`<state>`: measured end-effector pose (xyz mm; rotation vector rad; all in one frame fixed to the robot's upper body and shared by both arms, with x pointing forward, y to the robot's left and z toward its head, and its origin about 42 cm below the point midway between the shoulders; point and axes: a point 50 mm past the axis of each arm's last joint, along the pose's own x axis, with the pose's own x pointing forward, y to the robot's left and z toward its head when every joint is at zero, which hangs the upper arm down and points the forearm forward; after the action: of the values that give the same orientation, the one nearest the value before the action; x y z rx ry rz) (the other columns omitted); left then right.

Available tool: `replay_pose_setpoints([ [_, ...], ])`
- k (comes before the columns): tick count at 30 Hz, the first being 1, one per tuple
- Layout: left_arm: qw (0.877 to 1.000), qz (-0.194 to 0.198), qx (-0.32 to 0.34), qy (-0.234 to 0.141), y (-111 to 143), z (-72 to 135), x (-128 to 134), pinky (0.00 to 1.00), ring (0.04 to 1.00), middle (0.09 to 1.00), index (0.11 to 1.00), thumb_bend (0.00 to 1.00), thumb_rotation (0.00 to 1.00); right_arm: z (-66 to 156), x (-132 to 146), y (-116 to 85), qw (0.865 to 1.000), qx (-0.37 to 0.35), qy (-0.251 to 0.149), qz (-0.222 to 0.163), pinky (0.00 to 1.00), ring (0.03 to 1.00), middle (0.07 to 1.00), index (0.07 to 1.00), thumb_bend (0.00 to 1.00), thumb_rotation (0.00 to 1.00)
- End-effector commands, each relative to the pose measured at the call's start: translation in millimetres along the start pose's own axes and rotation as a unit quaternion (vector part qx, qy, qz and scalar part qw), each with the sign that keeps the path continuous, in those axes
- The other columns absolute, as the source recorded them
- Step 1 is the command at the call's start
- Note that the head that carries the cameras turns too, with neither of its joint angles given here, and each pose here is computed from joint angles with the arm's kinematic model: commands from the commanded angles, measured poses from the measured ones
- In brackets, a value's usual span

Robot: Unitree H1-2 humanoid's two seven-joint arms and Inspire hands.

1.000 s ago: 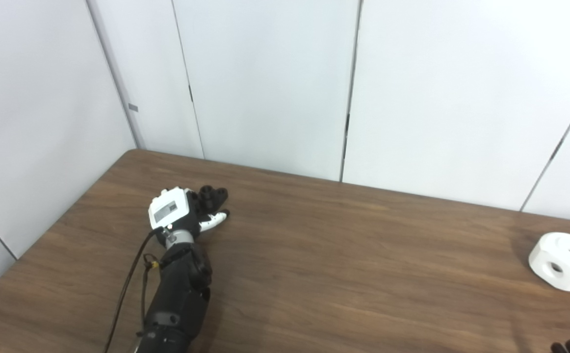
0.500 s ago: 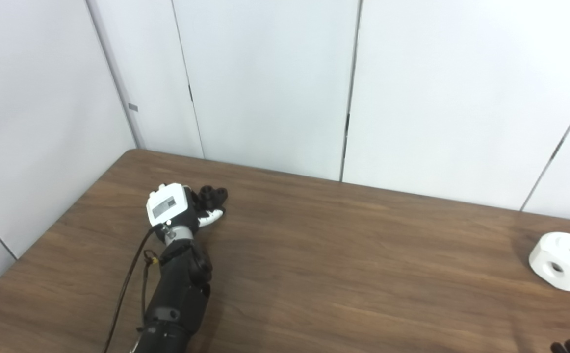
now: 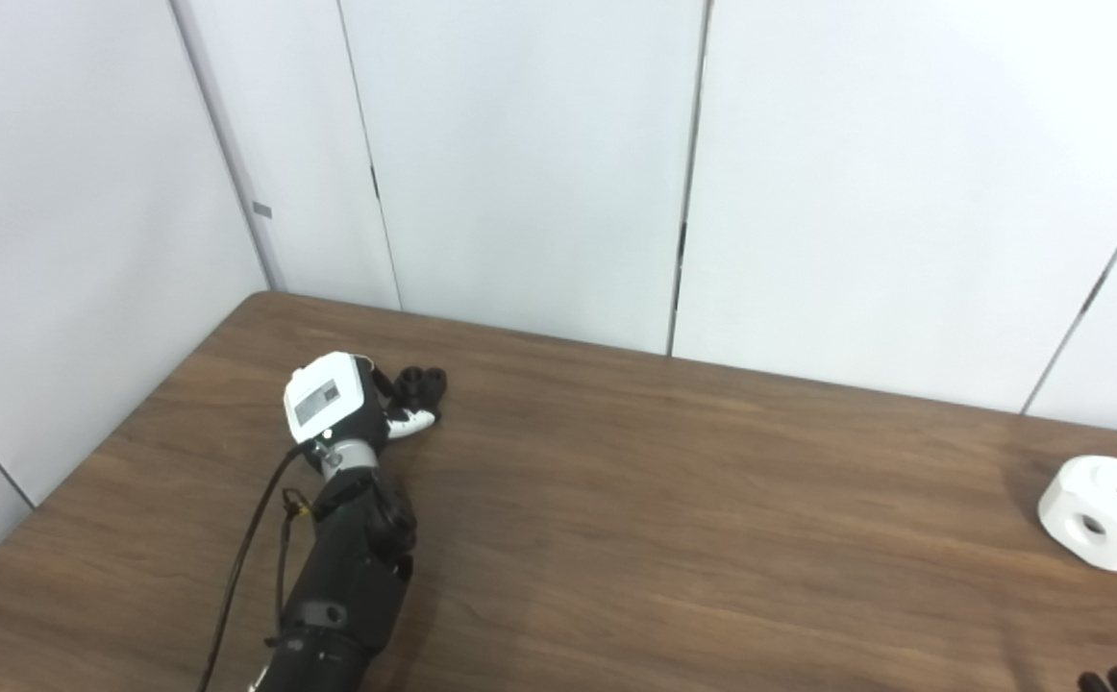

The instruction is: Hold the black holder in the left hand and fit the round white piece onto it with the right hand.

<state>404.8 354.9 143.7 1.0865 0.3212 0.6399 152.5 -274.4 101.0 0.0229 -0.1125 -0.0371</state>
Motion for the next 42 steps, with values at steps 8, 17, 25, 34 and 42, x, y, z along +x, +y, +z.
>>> replay_pose_setpoints([
  [8, 0.999, 0.039, -0.030, -0.021, 12, 3, 6, 0.99, 0.912, 0.779, 0.483, 0.52, 0.05, -3, -1, 2, 1.000, 0.001, 0.021, -0.021, 1.00, 0.996, 0.960, 0.971, 0.47, 1.00],
  [17, 0.998, 0.035, -0.053, -0.022, 11, 1, 4, 0.93, 0.894, 0.763, 0.484, 0.52, 0.05, -1, -1, 3, 0.999, -0.001, 0.026, -0.024, 1.00, 1.000, 0.962, 0.975, 0.49, 1.00],
  [25, 0.996, 0.010, -0.084, -0.035, 14, 0, 0, 0.87, 0.896, 0.789, 0.485, 0.52, 0.04, -1, 0, 3, 0.999, -0.004, 0.028, -0.025, 1.00, 0.998, 0.955, 0.967, 0.50, 1.00],
  [34, 0.993, -0.024, -0.072, -0.091, 30, 4, -15, 0.79, 0.856, 0.792, 0.488, 0.51, 0.05, 1, 1, 7, 0.999, -0.009, 0.027, -0.015, 1.00, 0.997, 0.953, 0.960, 0.48, 1.00],
  [42, 0.983, -0.057, -0.063, -0.162, 49, 17, -40, 0.77, 0.857, 0.794, 0.490, 0.51, 0.05, 1, 2, 11, 1.000, -0.012, 0.023, -0.011, 1.00, 0.999, 0.955, 0.961, 0.48, 1.00],
])
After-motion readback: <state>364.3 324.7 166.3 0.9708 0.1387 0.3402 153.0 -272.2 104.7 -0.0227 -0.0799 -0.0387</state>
